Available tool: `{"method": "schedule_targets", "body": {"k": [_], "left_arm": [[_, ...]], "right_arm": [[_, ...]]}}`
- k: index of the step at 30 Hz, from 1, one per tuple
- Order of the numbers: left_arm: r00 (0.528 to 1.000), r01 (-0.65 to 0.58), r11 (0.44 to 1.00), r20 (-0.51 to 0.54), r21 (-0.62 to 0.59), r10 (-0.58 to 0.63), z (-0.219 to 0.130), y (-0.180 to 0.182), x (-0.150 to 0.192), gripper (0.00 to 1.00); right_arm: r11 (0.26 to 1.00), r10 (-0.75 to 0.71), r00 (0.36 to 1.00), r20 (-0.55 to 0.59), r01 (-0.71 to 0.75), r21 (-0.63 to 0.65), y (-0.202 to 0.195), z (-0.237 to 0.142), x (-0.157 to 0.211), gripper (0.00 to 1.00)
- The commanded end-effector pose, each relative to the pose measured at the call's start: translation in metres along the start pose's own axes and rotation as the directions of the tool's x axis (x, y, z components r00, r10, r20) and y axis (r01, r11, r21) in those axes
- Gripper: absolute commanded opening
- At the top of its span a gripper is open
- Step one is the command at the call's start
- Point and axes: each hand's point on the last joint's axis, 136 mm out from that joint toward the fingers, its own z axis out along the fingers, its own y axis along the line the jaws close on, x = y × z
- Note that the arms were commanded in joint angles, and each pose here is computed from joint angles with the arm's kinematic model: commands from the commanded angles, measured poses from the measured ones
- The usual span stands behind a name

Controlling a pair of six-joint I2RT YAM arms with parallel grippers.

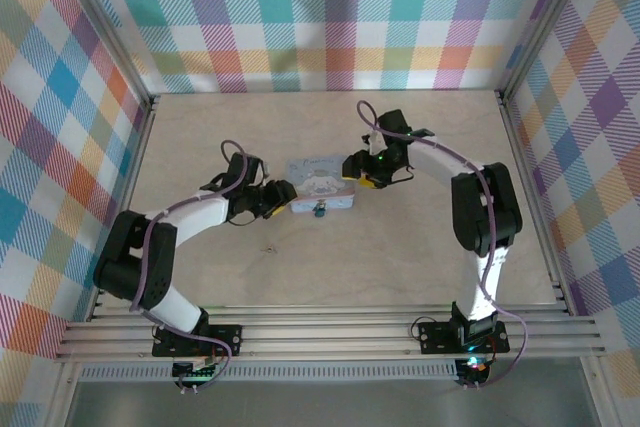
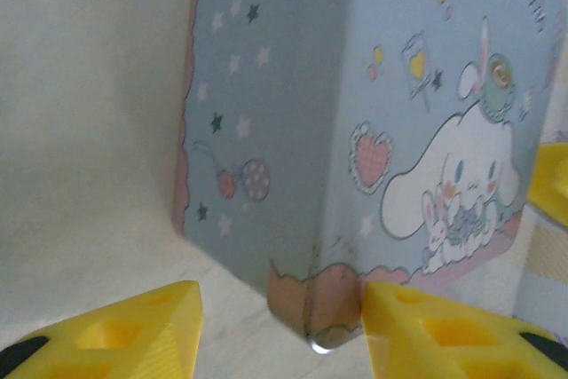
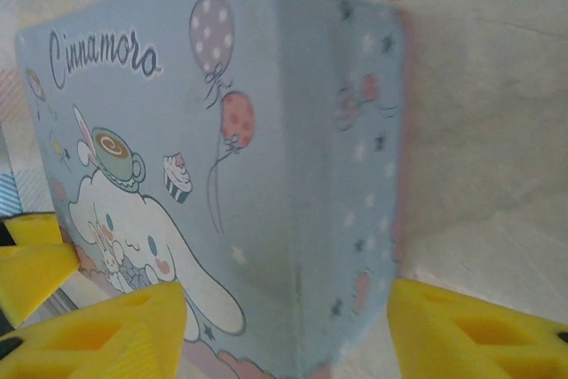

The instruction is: Unlock a padlock with a key

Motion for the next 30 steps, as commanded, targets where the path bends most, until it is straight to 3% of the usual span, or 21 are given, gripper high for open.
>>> {"method": "schedule_targets", "body": {"k": [1,8,14,21,30], "left_arm": [[1.0,-0.018,0.999,-0.004,0.038,0.018,0.015,-0.014,-0.01,0.49],[0.997,-0.024,0.999,-0.071,0.029,0.026,0.044,-0.015,-0.017,0.51],[0.995,-0.077,0.996,-0.064,-0.037,0.074,0.048,-0.019,-0.035,0.66],[0.987,-0.158,0.976,-0.053,-0.152,0.151,0.028,-0.02,-0.049,0.74],[0.985,-0.166,0.938,-0.005,-0.303,0.173,-0.012,0.008,-0.05,0.77]], "right_arm": [[0.998,0.013,1.0,-0.002,-0.013,-0.057,0.013,0.005,-0.012,0.61],[0.998,0.015,1.0,-0.004,-0.015,-0.059,0.017,0.011,-0.028,0.63],[1.0,0.014,0.999,0.04,-0.015,0.011,0.013,-0.001,-0.036,0.76],[0.999,-0.005,0.994,0.108,0.0,0.04,0.018,-0.038,-0.036,0.81],[0.999,-0.021,0.992,0.124,0.015,0.05,0.013,-0.067,0.016,0.81]]}}
